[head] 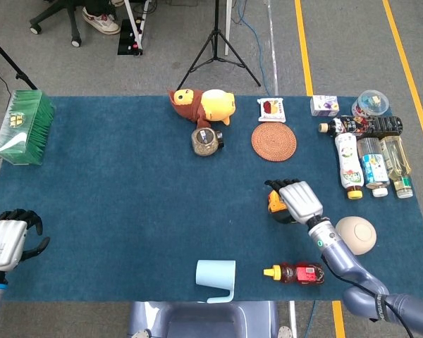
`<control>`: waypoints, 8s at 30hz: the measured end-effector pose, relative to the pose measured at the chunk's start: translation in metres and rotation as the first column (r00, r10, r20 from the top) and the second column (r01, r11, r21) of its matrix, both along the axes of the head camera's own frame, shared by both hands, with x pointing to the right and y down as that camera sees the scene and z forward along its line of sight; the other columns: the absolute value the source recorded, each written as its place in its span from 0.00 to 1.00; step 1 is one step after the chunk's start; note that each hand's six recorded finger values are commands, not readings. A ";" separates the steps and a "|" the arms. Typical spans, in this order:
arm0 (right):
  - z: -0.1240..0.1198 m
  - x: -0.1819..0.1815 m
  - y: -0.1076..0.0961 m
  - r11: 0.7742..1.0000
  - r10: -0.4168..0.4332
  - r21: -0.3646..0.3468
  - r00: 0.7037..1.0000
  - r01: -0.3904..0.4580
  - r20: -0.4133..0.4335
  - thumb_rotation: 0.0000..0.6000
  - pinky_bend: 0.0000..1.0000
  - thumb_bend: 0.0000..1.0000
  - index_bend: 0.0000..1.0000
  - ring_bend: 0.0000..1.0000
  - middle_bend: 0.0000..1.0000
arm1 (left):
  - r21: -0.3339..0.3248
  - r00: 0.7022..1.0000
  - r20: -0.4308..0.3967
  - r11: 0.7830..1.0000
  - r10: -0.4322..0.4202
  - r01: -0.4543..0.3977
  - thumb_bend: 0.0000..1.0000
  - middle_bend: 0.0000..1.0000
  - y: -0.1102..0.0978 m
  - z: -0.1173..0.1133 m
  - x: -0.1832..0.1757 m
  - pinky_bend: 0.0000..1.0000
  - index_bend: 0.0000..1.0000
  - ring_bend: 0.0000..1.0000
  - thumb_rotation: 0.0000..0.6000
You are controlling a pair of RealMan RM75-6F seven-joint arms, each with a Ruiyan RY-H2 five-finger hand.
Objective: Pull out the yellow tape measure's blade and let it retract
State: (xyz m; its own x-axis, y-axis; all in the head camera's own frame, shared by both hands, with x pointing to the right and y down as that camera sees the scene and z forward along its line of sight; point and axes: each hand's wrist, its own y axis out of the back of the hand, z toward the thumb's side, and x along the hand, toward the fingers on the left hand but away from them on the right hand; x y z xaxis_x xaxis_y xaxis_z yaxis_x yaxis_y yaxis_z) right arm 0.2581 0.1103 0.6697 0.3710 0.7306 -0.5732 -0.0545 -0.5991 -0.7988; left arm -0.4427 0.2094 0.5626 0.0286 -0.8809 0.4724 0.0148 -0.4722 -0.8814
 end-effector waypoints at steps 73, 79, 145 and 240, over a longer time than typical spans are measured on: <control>0.050 0.004 -0.019 0.991 -0.054 -0.133 0.968 0.021 -0.247 0.85 0.37 0.23 0.29 0.36 0.34 | -0.033 1.000 0.010 0.999 -0.015 0.015 0.25 0.46 0.002 0.011 -0.007 0.33 0.59 0.33 1.00; 0.053 0.002 -0.020 0.991 -0.052 -0.133 0.967 0.019 -0.248 0.86 0.44 0.23 0.45 0.46 0.44 | -0.036 1.000 0.011 0.999 -0.017 0.017 0.25 0.46 0.003 0.012 -0.008 0.33 0.59 0.33 1.00; 0.004 -0.103 0.000 0.979 0.178 -0.115 0.981 -0.168 0.082 0.86 0.59 0.23 0.59 0.59 0.55 | -0.010 0.931 -0.307 0.978 0.196 -0.209 0.21 0.46 -0.065 0.083 0.254 0.40 0.59 0.33 1.00; 0.014 -0.126 -0.021 0.956 0.278 -0.128 0.956 -0.265 0.098 0.86 0.62 0.25 0.59 0.61 0.55 | -0.013 0.917 -0.352 0.979 0.185 -0.202 0.33 0.30 -0.075 0.111 0.351 0.40 0.29 0.23 0.72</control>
State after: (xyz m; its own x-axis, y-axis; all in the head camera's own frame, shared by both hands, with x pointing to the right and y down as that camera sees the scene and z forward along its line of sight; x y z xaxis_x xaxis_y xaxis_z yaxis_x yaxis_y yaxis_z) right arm 0.1319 0.0896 0.6841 0.2349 0.7464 -0.6227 0.2096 -0.6644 -0.7174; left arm -0.0920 0.1348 0.6734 0.3664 -0.8180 0.4433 -0.1930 -0.5329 -0.8239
